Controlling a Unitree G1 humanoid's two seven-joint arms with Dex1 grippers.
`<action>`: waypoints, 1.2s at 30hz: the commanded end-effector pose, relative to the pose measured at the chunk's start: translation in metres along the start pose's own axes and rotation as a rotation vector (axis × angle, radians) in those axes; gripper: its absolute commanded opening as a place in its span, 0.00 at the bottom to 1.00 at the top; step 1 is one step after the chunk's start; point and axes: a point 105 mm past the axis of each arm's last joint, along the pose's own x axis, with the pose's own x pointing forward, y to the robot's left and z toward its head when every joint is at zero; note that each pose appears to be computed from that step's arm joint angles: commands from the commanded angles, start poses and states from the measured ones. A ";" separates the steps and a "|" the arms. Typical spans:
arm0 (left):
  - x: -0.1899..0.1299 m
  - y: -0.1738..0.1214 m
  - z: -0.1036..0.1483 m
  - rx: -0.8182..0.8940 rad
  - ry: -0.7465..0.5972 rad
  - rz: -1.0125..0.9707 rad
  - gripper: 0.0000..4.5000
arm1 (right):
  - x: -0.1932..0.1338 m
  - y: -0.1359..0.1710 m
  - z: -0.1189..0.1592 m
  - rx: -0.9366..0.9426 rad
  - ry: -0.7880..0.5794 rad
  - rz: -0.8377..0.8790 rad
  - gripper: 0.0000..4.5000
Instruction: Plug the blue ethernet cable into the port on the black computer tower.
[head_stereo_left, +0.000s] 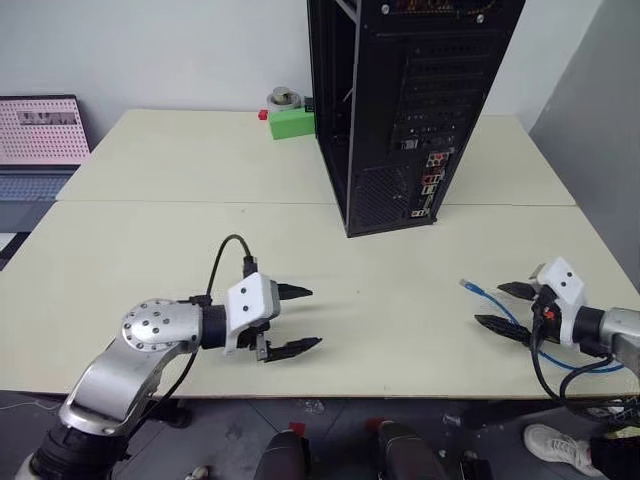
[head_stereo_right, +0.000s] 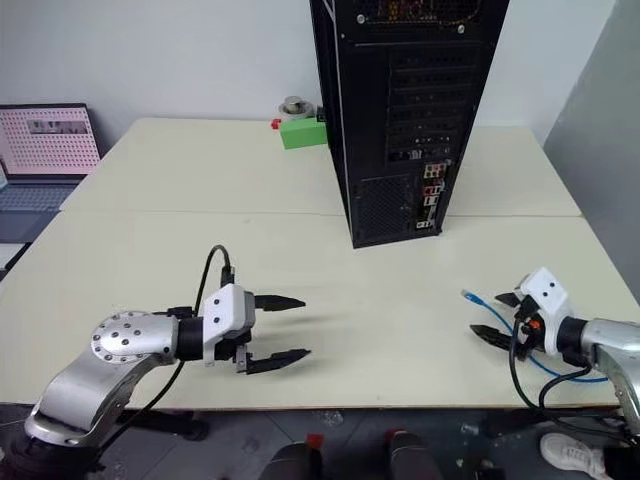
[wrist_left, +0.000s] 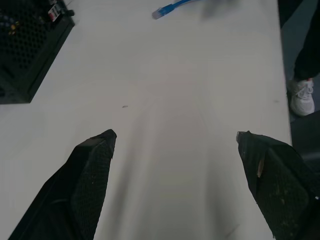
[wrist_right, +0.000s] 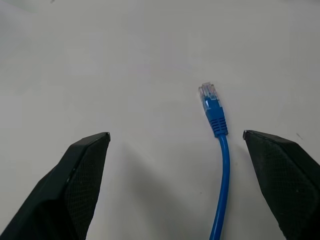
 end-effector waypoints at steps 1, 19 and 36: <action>0.010 -0.001 0.019 0.047 -0.065 -0.045 0.91 | 0.006 -0.012 0.000 -0.019 -0.001 -0.037 1.00; 0.023 0.001 0.023 0.082 -0.066 -0.082 0.92 | 0.017 -0.029 -0.019 -0.028 0.079 -0.023 0.32; 0.036 0.016 0.010 -0.039 -0.057 -0.097 0.92 | 0.062 0.066 0.076 -0.357 -0.100 0.330 0.02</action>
